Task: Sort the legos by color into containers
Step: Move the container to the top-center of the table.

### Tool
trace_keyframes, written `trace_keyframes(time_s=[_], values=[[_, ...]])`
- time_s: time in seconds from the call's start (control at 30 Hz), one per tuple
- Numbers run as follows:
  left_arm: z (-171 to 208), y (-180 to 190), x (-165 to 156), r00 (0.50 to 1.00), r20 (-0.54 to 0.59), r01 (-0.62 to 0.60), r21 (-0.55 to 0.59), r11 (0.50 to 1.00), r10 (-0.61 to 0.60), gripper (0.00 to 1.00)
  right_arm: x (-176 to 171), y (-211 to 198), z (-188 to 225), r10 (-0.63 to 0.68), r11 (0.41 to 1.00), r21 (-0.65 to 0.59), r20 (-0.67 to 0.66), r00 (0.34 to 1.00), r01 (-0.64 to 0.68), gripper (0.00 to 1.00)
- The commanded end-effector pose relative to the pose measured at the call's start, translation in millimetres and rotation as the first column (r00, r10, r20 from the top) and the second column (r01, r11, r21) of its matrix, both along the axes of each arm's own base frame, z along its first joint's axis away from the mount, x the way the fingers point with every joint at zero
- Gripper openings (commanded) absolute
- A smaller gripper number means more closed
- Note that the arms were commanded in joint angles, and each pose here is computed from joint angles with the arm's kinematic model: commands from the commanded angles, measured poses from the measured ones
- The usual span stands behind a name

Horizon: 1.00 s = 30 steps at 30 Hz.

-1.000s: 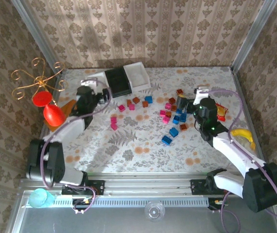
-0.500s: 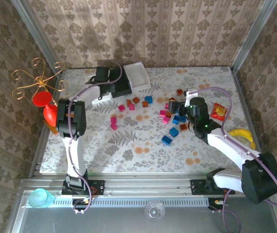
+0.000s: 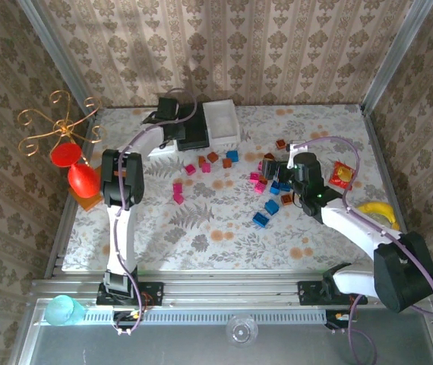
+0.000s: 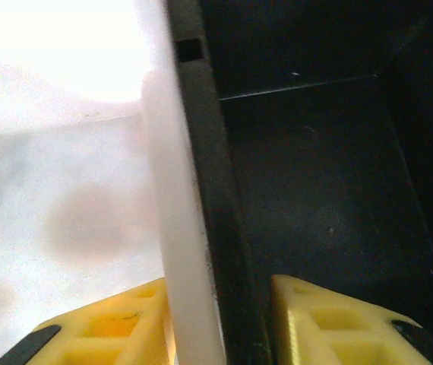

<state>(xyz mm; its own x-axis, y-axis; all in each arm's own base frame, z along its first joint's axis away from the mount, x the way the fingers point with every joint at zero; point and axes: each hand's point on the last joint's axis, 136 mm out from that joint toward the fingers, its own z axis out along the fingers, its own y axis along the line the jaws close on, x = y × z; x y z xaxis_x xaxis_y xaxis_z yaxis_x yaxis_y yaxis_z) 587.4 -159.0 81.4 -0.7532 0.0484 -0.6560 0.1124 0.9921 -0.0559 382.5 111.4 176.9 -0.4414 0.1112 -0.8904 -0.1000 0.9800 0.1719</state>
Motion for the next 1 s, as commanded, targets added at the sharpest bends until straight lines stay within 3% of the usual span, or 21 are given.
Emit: trace_keyframes(time_s=[0.0,0.2,0.47,0.6,0.77,0.97], values=[[-11.4,-32.5,-6.0,0.994,-0.052,0.100,0.004,0.995,-0.100,0.35,1.7,3.8,-1.2,0.001,1.000,0.021,-0.019,1.000,-0.001,0.99],[-8.9,-59.1,-5.7,0.992,-0.046,0.120,-0.009,0.993,-0.121,0.38,4.1,6.9,-10.4,0.005,0.999,0.033,-0.050,0.999,-0.003,0.99],[-5.3,-66.9,3.7,1.000,-0.020,0.007,-0.043,0.999,-0.008,0.38,6.6,16.4,-18.1,0.029,0.997,0.079,-0.084,0.996,-0.022,0.99],[8.3,-72.6,6.2,1.000,0.007,-0.014,-0.085,0.996,0.014,0.47,6.2,14.6,-20.3,0.022,0.998,0.067,-0.094,0.995,-0.016,0.99],[53.1,-76.2,1.9,0.997,0.082,0.017,-0.128,0.992,-0.007,0.60,6.6,12.0,-20.4,0.006,0.998,0.060,-0.102,0.995,0.000,0.99],[110.3,-56.4,-42.2,0.978,0.210,0.050,-0.154,0.987,-0.017,0.73,5.1,9.5,-22.1,-0.006,0.998,0.056,-0.107,0.994,0.012,0.99]])
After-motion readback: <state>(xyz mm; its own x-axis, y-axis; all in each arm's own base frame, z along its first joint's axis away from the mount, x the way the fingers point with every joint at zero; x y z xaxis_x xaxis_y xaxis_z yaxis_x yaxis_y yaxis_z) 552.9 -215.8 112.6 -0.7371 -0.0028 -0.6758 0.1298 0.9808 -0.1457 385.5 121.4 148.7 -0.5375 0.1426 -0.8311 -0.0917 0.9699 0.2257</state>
